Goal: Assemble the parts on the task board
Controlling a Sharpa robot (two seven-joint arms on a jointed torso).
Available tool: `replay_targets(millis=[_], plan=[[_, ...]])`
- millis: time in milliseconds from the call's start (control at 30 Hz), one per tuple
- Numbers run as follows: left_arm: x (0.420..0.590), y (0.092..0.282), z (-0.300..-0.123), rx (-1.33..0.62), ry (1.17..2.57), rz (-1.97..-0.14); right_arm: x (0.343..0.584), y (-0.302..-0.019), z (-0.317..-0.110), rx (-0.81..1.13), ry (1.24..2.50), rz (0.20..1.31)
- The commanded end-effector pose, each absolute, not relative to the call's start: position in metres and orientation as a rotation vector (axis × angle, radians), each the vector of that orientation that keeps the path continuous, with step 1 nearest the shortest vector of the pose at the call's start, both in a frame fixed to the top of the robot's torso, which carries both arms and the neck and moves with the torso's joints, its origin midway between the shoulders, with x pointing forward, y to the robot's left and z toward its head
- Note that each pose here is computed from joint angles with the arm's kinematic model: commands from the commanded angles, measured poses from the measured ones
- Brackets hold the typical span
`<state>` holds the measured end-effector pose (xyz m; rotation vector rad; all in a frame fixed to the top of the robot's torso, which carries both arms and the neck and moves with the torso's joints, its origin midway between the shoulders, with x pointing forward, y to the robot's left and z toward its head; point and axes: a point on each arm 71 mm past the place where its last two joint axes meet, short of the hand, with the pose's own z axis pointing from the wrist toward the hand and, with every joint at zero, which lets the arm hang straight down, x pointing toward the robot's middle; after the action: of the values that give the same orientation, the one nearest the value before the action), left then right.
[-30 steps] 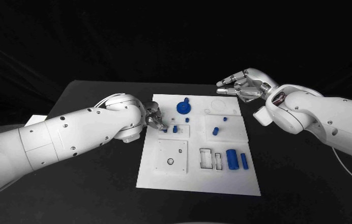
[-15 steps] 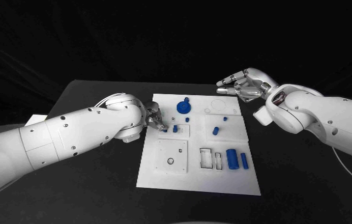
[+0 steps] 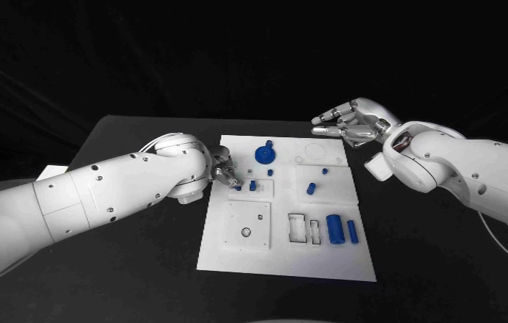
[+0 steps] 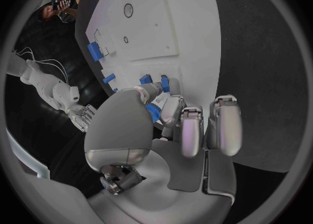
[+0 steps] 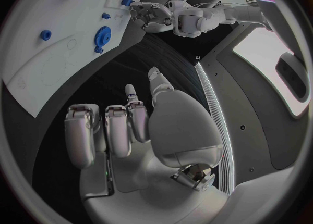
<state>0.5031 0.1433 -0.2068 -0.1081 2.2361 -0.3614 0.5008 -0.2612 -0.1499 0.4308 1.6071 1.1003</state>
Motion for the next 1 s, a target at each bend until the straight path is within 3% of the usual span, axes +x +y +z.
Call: replay_targets(millis=[33, 1000], plan=[[0.5003, 0.1426, -0.2145, -0.103, 2.301, -0.335, 0.5001, -0.2592, -0.1503, 0.418, 1.614, 1.117], [0.5043, 0.1386, -0.2155, -0.127, 2.293, -0.267, 0.5003, -0.2569, -0.1503, 0.418, 1.614, 1.127]])
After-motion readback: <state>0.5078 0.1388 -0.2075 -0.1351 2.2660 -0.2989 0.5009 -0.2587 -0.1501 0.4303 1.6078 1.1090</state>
